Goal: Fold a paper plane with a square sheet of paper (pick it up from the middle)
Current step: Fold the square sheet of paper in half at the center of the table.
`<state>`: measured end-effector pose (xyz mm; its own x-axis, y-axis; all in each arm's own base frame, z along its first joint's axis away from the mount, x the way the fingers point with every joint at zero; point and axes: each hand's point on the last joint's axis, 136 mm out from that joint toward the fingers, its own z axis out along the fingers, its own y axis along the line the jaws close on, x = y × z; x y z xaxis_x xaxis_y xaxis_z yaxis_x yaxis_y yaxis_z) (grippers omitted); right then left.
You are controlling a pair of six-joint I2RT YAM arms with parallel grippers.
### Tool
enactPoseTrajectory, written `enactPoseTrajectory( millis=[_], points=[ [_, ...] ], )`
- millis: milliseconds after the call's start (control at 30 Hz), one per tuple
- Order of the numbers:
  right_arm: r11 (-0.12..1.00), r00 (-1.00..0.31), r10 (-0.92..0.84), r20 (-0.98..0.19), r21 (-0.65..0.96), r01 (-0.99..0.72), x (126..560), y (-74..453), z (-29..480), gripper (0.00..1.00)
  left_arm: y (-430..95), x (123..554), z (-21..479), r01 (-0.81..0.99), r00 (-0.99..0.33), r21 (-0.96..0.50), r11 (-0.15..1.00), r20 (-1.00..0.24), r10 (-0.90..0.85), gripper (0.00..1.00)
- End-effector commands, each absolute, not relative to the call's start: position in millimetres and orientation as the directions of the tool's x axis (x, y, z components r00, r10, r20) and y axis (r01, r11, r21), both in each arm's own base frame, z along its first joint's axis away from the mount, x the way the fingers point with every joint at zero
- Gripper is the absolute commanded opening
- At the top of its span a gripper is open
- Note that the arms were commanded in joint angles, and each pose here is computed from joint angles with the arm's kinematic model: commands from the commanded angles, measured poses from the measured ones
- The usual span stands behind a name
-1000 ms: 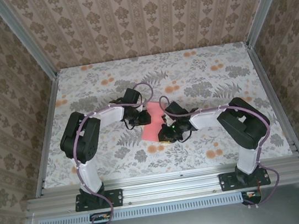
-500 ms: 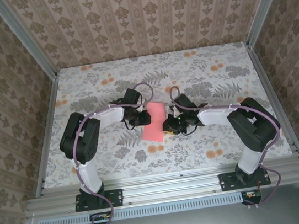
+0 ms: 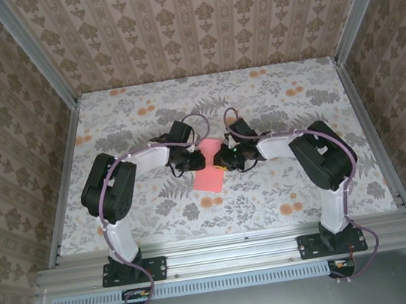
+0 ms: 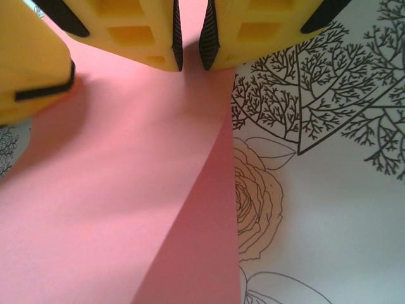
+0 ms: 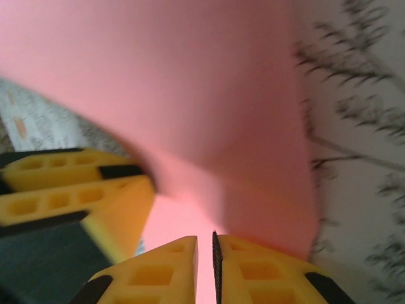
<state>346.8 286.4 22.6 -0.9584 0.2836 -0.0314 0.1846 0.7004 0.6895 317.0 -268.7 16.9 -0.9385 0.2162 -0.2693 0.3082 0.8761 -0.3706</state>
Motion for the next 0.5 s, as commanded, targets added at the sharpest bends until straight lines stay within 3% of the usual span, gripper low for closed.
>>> enactPoseTrajectory(
  millis=[0,300,467],
  points=[
    [0.741,-0.953,0.296,-0.057,0.644,0.192,356.6,273.7,13.9,0.17,-229.3,278.5,-25.8,0.278,-0.960,-0.239,0.930,-0.108,0.259,0.22],
    [0.820,-0.945,0.299,-0.132,0.542,0.183,351.7,236.4,20.0,0.17,-222.7,276.3,-31.2,0.280,-0.959,-0.213,0.936,-0.103,0.264,0.22],
    [0.761,-0.942,0.301,-0.151,0.633,0.142,360.8,254.7,52.5,0.17,-225.1,277.1,-32.0,0.285,-0.958,-0.219,0.933,-0.103,0.268,0.22]
  ],
)
